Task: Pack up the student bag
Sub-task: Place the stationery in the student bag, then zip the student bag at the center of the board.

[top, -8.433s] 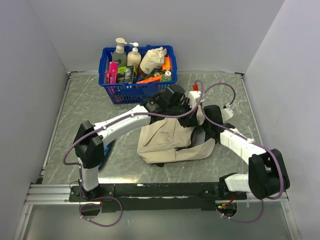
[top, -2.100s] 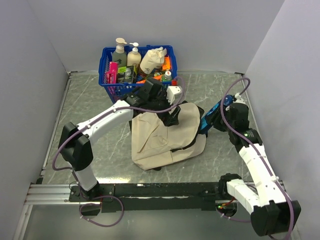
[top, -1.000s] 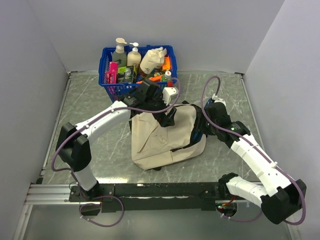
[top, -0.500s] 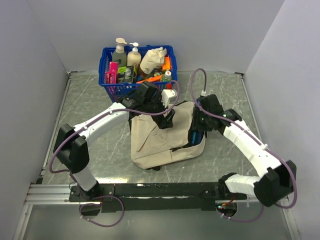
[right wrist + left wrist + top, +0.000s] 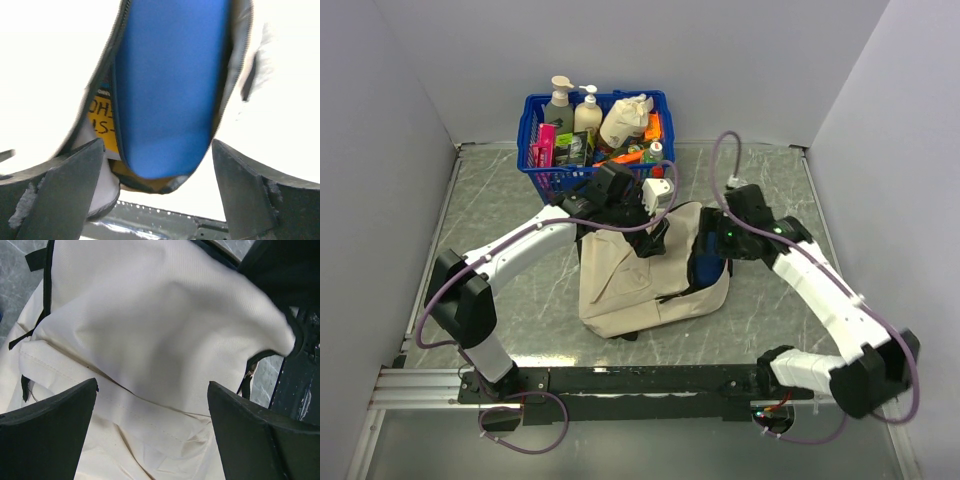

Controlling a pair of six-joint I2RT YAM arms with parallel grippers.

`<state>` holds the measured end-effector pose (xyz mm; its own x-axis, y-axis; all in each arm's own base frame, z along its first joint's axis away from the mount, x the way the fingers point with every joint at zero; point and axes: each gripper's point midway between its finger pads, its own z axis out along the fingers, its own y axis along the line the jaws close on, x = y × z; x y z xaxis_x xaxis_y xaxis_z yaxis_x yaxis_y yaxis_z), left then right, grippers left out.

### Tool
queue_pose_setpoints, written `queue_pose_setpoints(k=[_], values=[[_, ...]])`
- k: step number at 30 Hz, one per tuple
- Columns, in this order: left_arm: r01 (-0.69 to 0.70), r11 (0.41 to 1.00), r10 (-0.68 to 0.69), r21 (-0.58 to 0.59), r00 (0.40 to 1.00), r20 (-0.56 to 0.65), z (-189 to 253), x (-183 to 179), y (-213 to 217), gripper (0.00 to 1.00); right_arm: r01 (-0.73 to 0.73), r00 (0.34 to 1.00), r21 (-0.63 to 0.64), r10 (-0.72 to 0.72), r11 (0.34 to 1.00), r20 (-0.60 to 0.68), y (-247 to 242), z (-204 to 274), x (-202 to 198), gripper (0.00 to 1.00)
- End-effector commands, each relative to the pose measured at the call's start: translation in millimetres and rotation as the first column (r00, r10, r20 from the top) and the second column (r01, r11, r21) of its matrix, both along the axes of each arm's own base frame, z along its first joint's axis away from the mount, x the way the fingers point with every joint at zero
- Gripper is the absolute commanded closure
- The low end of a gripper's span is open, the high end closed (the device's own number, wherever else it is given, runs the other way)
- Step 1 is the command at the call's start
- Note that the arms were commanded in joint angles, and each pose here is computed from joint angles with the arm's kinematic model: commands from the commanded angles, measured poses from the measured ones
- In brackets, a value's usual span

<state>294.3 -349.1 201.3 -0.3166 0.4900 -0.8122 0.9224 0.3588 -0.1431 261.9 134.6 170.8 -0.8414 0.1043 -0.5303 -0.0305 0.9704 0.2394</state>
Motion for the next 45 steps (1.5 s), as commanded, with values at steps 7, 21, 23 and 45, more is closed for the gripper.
queue_pose_setpoints(k=[7, 21, 23, 45], values=[[0.037, 0.998, -0.034, -0.056, 0.998, 0.051, 28, -2, -6, 0.04, 0.231, 0.945, 0.002, -0.225, 0.973, 0.237, -49, 36, 33, 0.21], [0.148, 0.989, -0.148, -0.024, 0.989, 0.012, -1, -32, -51, 0.04, 0.353, 0.857, 0.161, -0.387, 0.922, 0.340, -61, 12, 136, 0.64], [0.157, 0.987, -0.155, -0.039, 0.987, 0.034, 8, -30, -61, 0.04, 0.342, 0.855, 0.195, -0.390, 0.919, 0.341, -55, 3, 142, 0.64], [0.115, 0.984, -0.112, -0.137, 0.993, 0.030, 6, -23, -118, 0.04, 0.305, 0.936, 0.264, -0.339, 0.915, 0.096, -19, -57, 46, 0.75]])
